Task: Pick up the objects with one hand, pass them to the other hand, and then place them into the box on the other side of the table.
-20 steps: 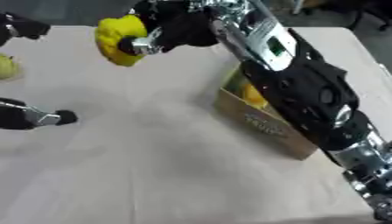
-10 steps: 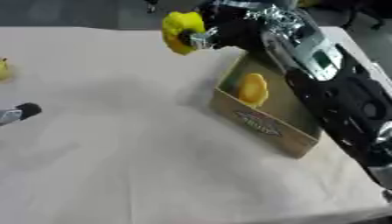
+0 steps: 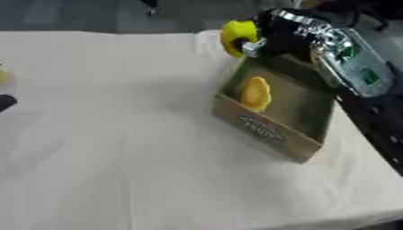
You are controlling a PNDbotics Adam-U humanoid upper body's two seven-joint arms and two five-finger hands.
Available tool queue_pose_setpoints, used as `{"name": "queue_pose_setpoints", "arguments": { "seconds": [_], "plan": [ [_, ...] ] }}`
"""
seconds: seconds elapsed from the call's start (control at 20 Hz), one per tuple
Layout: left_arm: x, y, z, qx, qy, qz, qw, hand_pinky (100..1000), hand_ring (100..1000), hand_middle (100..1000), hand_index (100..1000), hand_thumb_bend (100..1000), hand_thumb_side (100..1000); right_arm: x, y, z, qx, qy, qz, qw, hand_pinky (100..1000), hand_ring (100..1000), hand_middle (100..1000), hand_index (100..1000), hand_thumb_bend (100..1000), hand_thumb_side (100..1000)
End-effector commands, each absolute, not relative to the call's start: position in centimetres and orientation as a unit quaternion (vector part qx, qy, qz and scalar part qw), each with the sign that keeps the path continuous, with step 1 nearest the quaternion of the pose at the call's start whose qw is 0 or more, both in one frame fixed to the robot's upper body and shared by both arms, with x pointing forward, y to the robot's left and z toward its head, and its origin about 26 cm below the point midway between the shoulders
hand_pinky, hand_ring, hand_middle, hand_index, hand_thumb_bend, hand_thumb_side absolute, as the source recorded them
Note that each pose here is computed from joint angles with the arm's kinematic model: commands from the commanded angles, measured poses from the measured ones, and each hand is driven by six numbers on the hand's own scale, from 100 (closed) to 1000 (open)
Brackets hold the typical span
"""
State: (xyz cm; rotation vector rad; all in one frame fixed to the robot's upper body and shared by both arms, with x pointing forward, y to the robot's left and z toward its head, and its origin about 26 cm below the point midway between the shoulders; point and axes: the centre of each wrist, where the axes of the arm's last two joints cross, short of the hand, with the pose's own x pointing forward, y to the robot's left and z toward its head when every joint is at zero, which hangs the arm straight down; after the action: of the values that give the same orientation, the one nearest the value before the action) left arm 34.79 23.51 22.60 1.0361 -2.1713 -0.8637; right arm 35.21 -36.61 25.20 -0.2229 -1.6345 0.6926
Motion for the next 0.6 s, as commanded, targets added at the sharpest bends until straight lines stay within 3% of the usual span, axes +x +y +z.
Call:
{"name": "queue_pose_setpoints", "arguments": {
  "seconds": [0.05,0.6],
  "plan": [
    [34.6,24.5,24.0,0.406,-0.814,-0.314,0.272,717,644,627,794,742,318,34.5,-38.5,26.9,-0.154,-0.716,0.299,0.612,811,719,634,601,235,100],
    [34.2,26.2,24.9,0.44,-0.81,-0.279,0.27,720,646,628,797,736,317,34.0,-40.9,25.8,-0.25,-0.677,0.334,0.606,802,728,646,656,321,100]
  ]
}}
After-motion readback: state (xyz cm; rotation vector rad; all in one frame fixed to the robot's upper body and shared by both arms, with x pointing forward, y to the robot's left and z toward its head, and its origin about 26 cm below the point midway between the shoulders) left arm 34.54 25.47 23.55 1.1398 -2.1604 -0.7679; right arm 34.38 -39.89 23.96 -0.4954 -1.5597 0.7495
